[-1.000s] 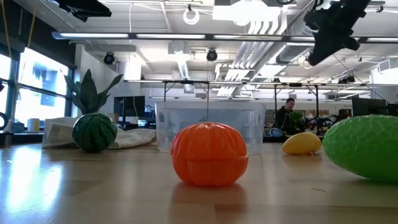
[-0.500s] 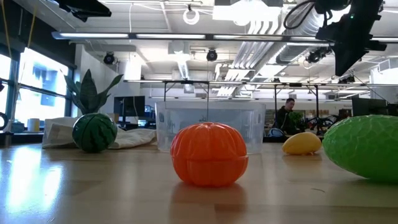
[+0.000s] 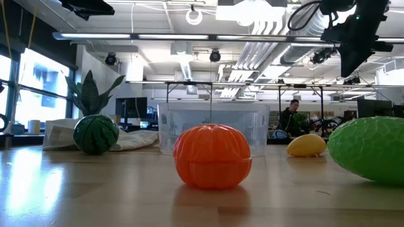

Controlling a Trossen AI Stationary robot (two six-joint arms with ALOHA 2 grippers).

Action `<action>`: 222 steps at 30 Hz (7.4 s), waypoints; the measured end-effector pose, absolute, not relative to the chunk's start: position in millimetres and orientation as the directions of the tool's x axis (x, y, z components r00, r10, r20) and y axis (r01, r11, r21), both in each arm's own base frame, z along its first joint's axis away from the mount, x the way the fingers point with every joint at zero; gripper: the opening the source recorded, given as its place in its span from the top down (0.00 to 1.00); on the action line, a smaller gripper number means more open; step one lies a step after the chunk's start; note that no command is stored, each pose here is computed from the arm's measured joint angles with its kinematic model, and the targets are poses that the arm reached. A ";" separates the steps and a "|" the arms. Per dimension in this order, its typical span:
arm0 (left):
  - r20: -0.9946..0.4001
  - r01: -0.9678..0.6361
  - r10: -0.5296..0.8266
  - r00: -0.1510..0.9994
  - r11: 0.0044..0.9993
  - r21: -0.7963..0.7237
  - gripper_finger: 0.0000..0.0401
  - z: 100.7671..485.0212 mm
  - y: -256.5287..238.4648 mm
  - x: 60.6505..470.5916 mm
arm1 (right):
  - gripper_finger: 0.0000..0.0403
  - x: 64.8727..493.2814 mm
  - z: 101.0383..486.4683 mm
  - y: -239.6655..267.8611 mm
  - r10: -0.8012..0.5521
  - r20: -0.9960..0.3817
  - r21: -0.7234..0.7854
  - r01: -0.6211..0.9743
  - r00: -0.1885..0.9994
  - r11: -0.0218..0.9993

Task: Pick and placing Produce into tupperware
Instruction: Put the yellow lemon into the transparent container

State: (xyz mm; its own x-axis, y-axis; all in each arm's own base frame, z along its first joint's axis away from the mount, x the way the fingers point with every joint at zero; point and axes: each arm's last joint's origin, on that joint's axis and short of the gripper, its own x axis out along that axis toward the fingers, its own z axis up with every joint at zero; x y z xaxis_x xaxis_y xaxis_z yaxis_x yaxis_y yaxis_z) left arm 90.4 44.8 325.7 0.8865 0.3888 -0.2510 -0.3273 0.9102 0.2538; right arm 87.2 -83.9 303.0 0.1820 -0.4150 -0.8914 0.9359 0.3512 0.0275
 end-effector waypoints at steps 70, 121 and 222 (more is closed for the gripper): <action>-0.413 -0.069 0.235 0.880 0.923 0.378 0.79 309.4 37.7 85.1 | 0.67 77.9 196.8 -144.9 -0.173 -0.983 -0.084 0.987 -0.060 0.135; -0.412 -0.069 0.235 0.880 0.923 0.378 0.79 309.5 37.7 85.2 | 0.31 85.2 148.9 -158.9 -0.168 -0.982 -0.103 0.991 -0.087 0.090; -0.411 -0.069 0.235 0.881 0.923 0.379 0.79 309.7 37.6 85.1 | 0.52 340.5 331.2 -77.0 -0.046 -0.784 0.123 0.228 0.619 0.966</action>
State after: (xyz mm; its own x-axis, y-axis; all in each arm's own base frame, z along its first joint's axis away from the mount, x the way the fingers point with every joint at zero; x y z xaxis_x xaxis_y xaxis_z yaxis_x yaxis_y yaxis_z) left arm 85.1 37.6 309.7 0.8807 0.2349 -0.4113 -0.0692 0.9229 0.3788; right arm 340.5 -77.0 331.2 0.6186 -0.0460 -0.7843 0.2281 0.9658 0.1233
